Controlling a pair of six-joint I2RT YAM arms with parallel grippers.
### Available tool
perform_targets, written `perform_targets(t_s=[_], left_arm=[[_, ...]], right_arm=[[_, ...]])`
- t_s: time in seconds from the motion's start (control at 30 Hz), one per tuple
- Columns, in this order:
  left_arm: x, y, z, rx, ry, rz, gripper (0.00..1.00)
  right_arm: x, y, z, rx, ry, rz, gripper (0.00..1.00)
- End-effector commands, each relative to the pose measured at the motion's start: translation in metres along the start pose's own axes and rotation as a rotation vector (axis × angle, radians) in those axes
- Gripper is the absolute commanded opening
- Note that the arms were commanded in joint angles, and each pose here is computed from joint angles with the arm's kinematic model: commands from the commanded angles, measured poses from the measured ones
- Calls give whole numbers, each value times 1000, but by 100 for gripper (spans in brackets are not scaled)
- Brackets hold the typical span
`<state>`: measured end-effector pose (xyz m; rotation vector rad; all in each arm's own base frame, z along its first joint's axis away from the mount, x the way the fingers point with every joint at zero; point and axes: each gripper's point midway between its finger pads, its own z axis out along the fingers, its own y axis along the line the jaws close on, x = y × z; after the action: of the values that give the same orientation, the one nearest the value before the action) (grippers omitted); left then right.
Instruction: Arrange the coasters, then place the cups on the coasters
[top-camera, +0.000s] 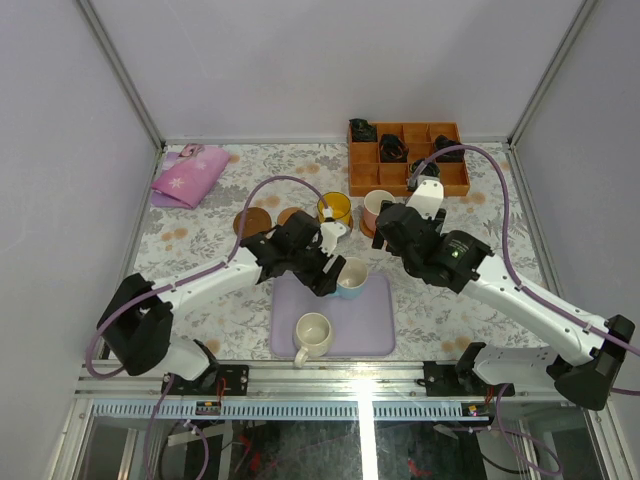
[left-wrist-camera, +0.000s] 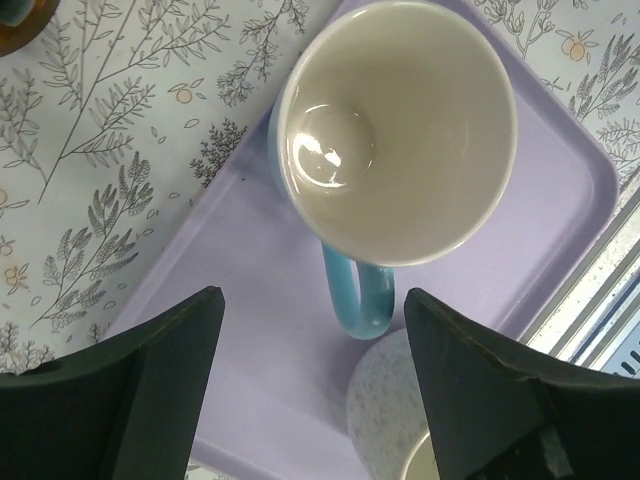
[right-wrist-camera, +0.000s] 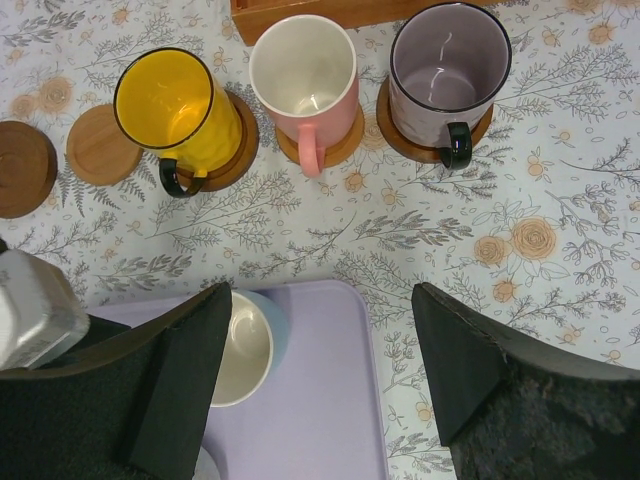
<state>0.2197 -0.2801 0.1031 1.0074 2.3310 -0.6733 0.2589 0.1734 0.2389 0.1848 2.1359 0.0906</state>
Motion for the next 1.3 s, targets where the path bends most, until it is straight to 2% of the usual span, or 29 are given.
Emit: perform_targets(t_s=[0.0,0.63,0.73,0.9,1.0,1.2,1.27], left_arm=[[-23,-8,9,53,-59,76,71],[-10,-23,29,123,6,76,54],[-8,-26,29,132,11,85,46],[-7,-29,27,135,16,95,40],[-10,-29,24,122,0,96,24],[-11,-25,25,88,-1,82,17],[-13,-24,23,77,-7,78,3]], right_arm=[[-9,-2,1,30,-46,9,80],[-2,4,11,42,-27,-40,81],[-1,4,12,42,-26,-44,82],[-3,5,13,43,-31,-46,82],[-3,5,14,46,-33,-53,82],[-3,8,17,48,-28,-76,84],[-3,9,18,50,-28,-83,84]])
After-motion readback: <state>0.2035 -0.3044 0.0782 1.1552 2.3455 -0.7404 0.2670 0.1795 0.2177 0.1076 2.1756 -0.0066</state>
